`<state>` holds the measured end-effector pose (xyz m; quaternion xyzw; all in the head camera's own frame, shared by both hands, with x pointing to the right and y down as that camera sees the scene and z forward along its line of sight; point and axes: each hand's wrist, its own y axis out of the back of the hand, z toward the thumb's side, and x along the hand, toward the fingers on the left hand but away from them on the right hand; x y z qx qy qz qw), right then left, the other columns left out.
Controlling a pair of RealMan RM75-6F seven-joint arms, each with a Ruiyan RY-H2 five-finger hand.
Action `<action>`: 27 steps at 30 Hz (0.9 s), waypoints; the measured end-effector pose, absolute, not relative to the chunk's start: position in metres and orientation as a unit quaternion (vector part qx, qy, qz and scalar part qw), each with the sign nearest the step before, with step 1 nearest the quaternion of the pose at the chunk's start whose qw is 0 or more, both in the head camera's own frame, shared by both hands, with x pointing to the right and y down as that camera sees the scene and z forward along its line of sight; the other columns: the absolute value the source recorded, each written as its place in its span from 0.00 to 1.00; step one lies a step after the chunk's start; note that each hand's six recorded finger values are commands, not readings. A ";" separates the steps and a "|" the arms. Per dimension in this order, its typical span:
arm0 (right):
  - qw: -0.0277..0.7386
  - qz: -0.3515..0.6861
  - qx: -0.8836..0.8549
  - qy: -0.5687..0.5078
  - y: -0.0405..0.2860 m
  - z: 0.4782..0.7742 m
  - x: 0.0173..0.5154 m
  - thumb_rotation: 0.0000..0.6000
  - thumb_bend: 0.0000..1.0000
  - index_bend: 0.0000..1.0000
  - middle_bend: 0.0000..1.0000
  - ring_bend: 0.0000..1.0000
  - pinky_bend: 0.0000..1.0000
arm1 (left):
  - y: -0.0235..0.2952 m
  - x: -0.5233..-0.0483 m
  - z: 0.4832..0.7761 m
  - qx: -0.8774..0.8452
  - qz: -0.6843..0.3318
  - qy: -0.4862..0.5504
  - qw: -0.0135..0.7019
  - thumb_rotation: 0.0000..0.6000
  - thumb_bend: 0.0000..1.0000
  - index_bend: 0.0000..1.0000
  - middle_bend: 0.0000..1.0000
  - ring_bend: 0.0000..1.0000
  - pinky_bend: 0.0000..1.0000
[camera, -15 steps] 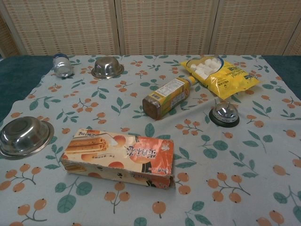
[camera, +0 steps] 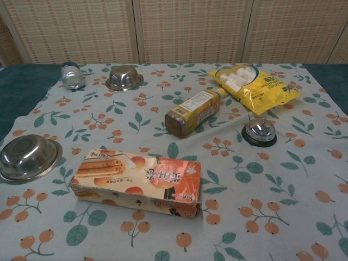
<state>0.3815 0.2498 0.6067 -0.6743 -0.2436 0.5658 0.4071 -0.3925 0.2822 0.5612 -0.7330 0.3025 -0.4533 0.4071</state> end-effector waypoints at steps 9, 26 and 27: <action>0.430 0.544 -0.688 -0.215 0.206 0.661 0.357 1.00 1.00 0.00 0.00 0.00 0.06 | 0.282 -0.392 0.559 -0.732 -0.451 0.304 0.411 1.00 0.43 0.36 0.44 0.30 0.47; 0.438 0.518 -0.717 -0.158 0.145 0.755 0.270 1.00 1.00 0.00 0.00 0.00 0.06 | 0.281 -0.393 0.559 -0.734 -0.449 0.307 0.407 1.00 0.43 0.36 0.44 0.30 0.47; 0.438 0.520 -0.717 -0.155 0.145 0.758 0.269 1.00 1.00 0.00 0.00 0.00 0.06 | 0.281 -0.393 0.559 -0.734 -0.449 0.306 0.407 1.00 0.43 0.36 0.44 0.30 0.47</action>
